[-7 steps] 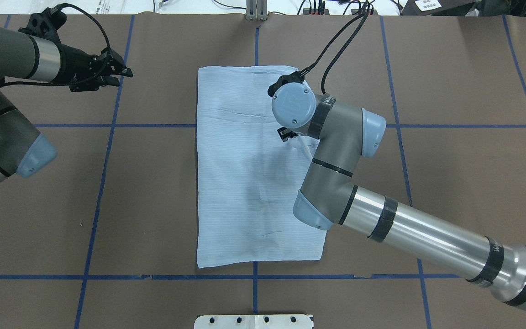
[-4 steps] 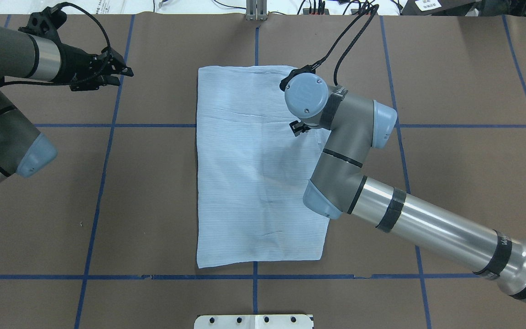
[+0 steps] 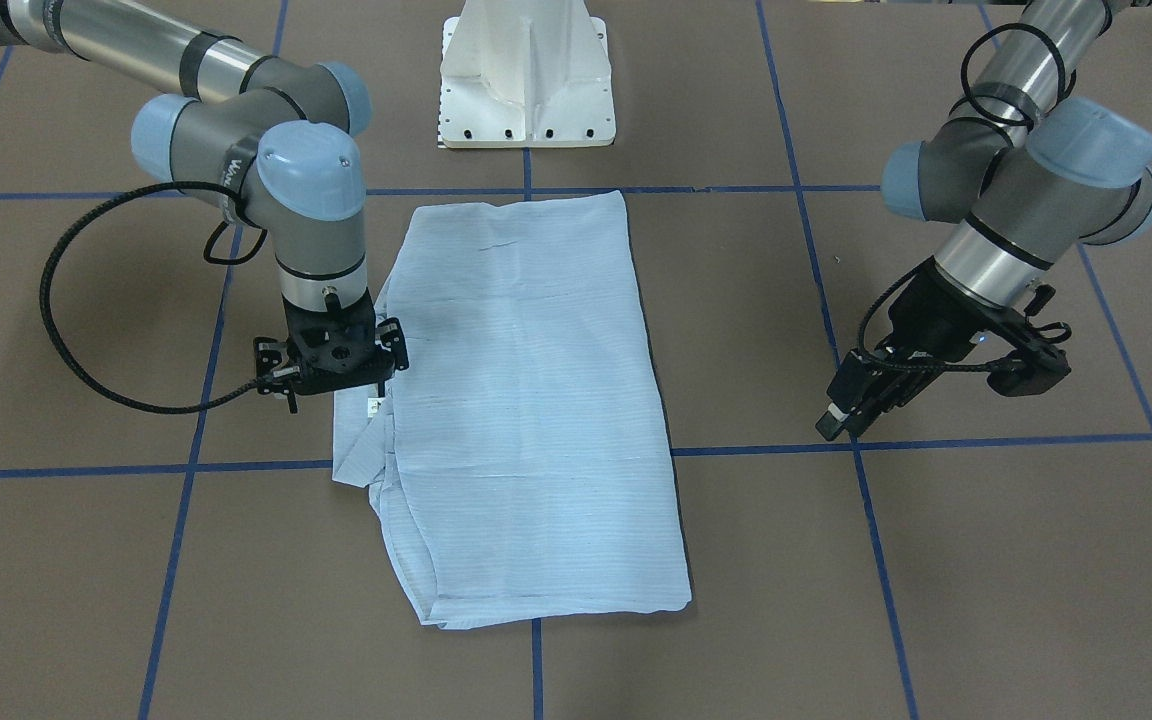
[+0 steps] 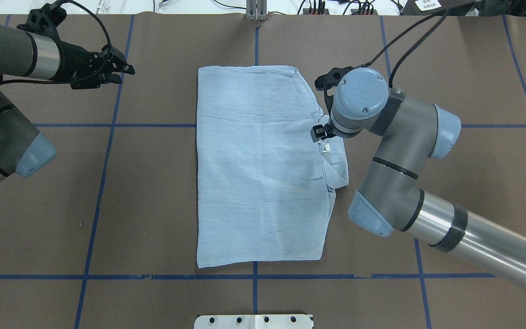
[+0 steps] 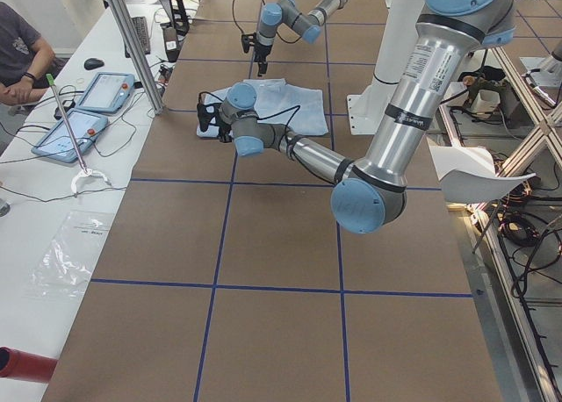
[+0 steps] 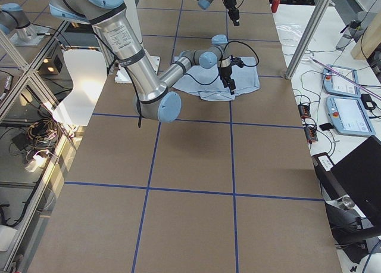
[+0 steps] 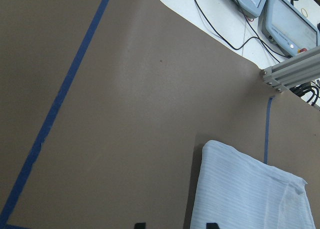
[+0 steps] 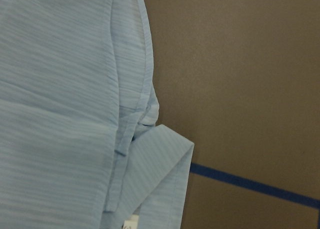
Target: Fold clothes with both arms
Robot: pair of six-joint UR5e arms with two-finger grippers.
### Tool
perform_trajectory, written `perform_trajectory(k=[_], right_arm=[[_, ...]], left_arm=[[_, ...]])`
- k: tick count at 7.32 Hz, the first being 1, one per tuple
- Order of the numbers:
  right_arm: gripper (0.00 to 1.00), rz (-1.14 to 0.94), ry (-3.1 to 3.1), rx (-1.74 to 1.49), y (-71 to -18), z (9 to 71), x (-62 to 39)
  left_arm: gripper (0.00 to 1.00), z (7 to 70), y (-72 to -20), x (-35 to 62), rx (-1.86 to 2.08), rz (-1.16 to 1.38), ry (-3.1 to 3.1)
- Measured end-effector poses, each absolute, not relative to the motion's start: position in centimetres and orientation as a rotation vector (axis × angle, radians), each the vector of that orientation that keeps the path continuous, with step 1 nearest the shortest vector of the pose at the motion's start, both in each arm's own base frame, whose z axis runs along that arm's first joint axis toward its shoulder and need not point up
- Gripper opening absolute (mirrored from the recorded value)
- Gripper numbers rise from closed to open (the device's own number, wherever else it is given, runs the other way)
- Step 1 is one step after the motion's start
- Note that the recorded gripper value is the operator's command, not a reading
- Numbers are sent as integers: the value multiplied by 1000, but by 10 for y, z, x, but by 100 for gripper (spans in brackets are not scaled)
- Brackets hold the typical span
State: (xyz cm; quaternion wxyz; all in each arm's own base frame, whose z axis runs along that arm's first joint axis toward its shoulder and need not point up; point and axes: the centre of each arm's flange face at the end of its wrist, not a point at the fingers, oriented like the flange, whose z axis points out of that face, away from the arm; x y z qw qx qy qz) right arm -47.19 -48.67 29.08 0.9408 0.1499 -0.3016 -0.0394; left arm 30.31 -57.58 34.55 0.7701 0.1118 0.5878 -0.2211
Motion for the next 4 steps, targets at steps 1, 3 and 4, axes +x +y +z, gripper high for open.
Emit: perform_trajectory(k=[1, 3, 4], right_arm=[[98, 67, -686, 230, -452, 283, -475], [92, 444, -780, 60, -386, 263, -503], [82, 629, -803, -4, -355, 257, -521]], left_arm=[[50, 345, -575, 303, 243, -479, 1276], [50, 348, -574, 303, 240, -479, 1273], [50, 349, -574, 303, 239, -480, 1270]])
